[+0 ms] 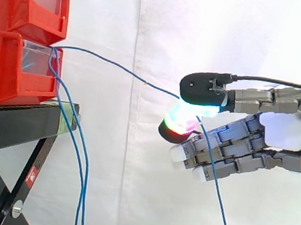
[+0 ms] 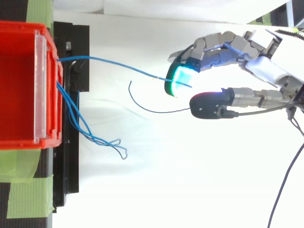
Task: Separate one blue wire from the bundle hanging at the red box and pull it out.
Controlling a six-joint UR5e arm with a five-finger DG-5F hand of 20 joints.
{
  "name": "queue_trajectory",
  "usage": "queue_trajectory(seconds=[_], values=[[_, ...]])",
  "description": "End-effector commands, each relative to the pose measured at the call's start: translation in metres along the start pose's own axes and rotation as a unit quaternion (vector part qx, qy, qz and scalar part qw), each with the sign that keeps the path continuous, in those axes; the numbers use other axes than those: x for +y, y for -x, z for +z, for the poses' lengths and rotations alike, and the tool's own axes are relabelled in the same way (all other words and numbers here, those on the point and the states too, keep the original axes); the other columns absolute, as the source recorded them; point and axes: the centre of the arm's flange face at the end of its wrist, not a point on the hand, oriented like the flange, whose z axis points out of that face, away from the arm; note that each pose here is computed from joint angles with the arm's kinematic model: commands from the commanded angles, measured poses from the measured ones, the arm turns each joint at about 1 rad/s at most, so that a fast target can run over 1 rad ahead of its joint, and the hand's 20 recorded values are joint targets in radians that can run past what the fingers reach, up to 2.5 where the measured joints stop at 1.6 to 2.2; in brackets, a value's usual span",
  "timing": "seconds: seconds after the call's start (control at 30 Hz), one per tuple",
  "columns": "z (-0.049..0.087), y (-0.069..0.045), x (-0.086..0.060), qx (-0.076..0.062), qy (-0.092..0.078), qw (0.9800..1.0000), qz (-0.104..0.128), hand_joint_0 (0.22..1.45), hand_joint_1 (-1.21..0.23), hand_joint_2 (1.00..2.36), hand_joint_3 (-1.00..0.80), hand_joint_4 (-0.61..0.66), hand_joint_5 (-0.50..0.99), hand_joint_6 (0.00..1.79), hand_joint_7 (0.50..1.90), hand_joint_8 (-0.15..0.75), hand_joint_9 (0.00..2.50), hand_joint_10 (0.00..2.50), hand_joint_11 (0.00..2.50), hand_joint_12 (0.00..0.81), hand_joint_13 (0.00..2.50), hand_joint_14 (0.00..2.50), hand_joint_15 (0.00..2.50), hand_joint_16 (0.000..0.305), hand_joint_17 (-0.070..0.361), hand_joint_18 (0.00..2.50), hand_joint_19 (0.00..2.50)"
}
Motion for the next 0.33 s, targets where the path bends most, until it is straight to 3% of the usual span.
queue_trajectory(seconds=[0.0, 0.3], values=[[-0.0002, -0.0003, 0.0000, 0.000, 0.000, 1.0000, 0.000, 0.60, -0.82, 1.01, 0.02, -0.14, -0.13, 0.86, 1.14, 0.350, 0.72, 0.01, 0.49, 0.456, 0.45, 0.01, 0.31, 0.065, 0.147, 0.47, 0.27], [-0.0002, -0.0004, 0.0001, 0.001, 0.000, 1.0000, 0.000, 0.60, -0.82, 1.01, 0.02, -0.14, -0.13, 0.86, 1.14, 0.351, 0.72, 0.01, 0.49, 0.456, 0.45, 0.01, 0.31, 0.065, 0.147, 0.47, 0.27]])
